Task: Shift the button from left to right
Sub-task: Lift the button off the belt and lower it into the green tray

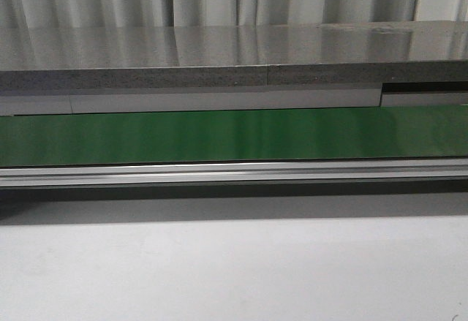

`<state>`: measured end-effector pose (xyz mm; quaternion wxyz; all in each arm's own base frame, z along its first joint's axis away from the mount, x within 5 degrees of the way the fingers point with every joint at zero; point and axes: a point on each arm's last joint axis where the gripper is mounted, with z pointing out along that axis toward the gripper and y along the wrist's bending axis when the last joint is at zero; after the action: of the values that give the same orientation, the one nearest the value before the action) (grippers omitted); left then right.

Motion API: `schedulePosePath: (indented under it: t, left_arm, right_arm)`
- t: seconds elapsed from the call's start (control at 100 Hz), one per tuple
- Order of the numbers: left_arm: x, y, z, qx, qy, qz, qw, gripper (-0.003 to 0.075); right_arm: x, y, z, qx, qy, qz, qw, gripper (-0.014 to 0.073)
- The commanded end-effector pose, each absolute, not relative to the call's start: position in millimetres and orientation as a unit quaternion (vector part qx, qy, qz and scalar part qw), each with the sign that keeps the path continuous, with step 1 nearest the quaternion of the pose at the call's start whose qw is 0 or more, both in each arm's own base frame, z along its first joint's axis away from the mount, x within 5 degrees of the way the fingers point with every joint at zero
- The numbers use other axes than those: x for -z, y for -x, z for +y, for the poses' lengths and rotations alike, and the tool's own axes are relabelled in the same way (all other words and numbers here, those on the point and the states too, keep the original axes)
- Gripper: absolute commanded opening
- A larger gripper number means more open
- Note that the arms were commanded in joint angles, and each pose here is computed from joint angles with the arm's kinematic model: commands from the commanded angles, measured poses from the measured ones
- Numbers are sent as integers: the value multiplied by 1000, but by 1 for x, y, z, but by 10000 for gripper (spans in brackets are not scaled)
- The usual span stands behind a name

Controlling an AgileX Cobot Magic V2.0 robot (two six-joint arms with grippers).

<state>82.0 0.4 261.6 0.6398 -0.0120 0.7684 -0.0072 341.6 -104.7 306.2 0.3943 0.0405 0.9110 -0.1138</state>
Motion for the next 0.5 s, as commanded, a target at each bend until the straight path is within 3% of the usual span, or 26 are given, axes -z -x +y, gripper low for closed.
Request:
schedulePosePath:
  t: [0.0, 0.26, 0.49]
  left_arm:
    - [-278, -83, -1, 15, 11, 734, 679, -21]
    - [-278, -83, -1, 15, 11, 734, 679, -21]
    - [-278, -83, -1, 15, 11, 734, 679, -21]
  right_arm:
    - [-355, -331, -88, 116, -32, 866, 485, 531]
    - [-403, -294, -43, 70, -9, 818, 570, 531]
    - [-399, -243, -14, 32, 4, 775, 632, 531]
